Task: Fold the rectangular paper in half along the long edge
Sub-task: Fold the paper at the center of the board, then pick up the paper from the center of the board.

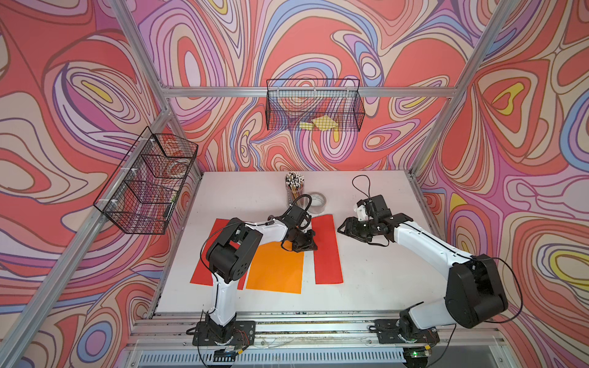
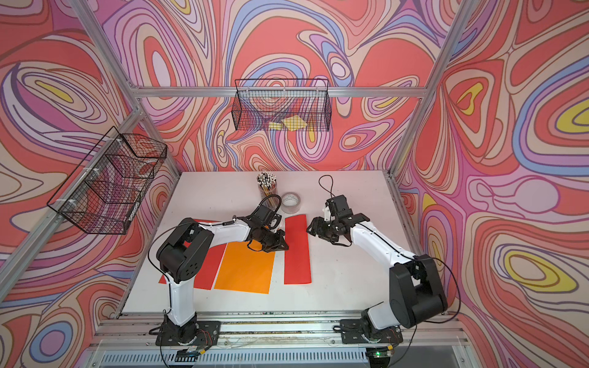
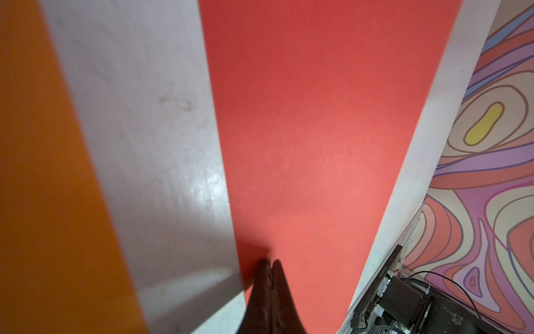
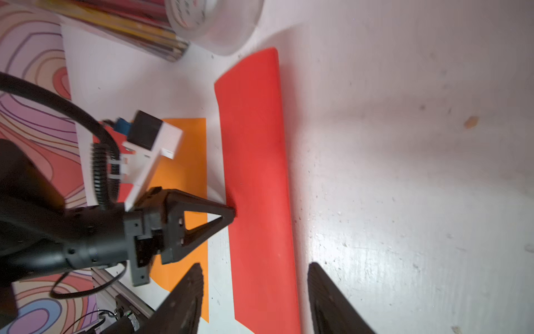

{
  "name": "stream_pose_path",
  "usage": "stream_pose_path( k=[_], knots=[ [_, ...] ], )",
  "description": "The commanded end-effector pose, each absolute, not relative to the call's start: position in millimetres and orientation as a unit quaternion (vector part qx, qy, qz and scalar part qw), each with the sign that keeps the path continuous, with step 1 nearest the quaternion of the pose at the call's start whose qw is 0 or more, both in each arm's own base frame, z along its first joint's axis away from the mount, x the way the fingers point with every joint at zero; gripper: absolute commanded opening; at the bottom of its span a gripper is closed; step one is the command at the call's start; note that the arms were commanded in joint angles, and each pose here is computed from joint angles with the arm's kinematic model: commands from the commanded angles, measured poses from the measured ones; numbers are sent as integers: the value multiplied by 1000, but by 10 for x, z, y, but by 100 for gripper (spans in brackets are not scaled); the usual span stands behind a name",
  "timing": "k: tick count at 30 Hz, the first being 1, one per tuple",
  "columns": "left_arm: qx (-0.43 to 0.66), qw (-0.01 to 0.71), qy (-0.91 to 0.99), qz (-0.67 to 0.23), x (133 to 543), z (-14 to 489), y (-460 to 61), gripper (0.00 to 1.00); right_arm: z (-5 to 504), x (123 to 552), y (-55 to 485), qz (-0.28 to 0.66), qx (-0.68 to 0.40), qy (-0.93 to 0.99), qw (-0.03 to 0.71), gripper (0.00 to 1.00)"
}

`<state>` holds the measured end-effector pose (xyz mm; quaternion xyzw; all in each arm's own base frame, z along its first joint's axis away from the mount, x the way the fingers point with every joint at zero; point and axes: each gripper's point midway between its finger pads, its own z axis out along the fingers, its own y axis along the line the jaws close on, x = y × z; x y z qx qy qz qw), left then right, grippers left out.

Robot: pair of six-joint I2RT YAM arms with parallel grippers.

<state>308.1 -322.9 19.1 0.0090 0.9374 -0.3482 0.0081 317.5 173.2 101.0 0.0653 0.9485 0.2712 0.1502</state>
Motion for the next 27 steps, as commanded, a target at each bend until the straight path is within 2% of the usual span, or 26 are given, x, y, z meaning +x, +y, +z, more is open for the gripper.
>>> stream_pose_path(
  k=[1,9,18,22,25,27],
  knots=[
    [-6,-16,948,-318,2959,-25,-3118,0,699,2955,1717,265,65,956,107,60],
    [-6,-15,948,-318,2961,-21,-3118,0,612,2906,1948,338,45,935,97,60],
    [-7,-16,949,-316,2953,-32,-3109,0,304,2829,2115,346,34,936,60,57],
    [-8,-18,949,-316,2950,-47,-3109,0,279,2814,2123,345,34,936,59,41],
    [-8,-19,949,-315,2949,-54,-3108,0,282,2802,2113,343,34,937,61,25],
    [-8,-18,949,-316,2952,-50,-3110,0,279,2791,2102,340,34,938,61,21]
  ],
)
